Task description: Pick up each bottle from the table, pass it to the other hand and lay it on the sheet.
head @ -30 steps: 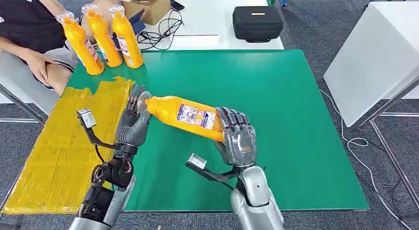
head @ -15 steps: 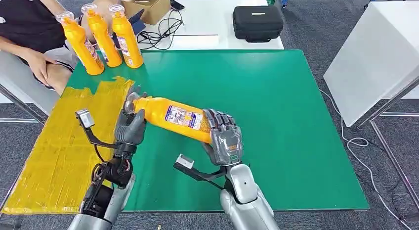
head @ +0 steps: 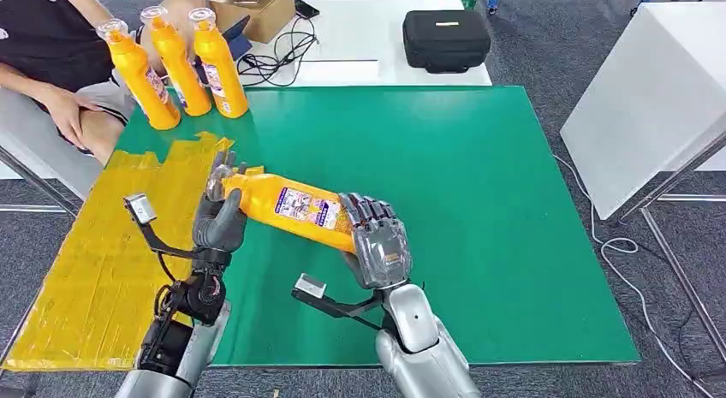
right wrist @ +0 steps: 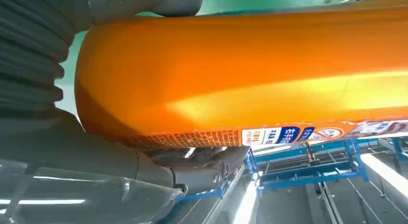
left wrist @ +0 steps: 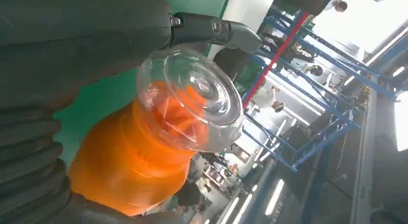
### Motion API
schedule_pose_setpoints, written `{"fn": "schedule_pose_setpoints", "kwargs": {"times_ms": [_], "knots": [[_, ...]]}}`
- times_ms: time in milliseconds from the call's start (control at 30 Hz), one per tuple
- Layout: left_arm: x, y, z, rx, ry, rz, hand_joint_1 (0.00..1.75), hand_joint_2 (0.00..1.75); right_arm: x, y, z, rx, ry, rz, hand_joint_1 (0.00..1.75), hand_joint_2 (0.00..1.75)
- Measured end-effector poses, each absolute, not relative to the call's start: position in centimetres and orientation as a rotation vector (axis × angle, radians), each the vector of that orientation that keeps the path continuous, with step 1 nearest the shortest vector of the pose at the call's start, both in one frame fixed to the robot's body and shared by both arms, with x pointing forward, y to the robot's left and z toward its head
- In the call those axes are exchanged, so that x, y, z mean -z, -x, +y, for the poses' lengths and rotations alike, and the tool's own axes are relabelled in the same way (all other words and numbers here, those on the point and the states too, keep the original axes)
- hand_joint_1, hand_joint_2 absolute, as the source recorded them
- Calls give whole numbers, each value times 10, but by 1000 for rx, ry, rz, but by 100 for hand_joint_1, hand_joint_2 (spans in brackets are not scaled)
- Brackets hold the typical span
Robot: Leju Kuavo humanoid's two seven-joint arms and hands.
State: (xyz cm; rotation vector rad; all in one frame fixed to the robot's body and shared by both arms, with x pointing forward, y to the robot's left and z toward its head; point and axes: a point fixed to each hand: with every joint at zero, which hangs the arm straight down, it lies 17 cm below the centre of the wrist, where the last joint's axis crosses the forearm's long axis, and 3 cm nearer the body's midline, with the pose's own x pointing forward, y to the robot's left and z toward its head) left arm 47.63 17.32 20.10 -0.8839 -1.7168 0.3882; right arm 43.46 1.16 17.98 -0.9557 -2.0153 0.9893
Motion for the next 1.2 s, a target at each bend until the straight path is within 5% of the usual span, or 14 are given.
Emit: {"fn": "schedule_pose_setpoints", "kwargs": {"times_ms": [400,933,967,1000,1033,1200], "knots": [[-226,-462,112,-353,1055,-1641,0,175,-212,-433,26,-962,928,-2127,175,175],[-253,-460,103,-332,1050,-1695,0,175,-227,-437,27,-911,905,-2149,175,175],[-257,-460,104,-329,1034,-1710,24,175,-229,-438,28,-909,903,-2150,175,175],[-260,-460,106,-331,1016,-1729,157,175,-230,-438,30,-909,901,-2152,175,175],[-263,-460,109,-338,995,-1748,175,175,-231,-438,32,-911,897,-2155,175,175],[-270,-455,118,-359,929,-1819,175,175,-233,-438,38,-911,877,-2162,175,175]]}}
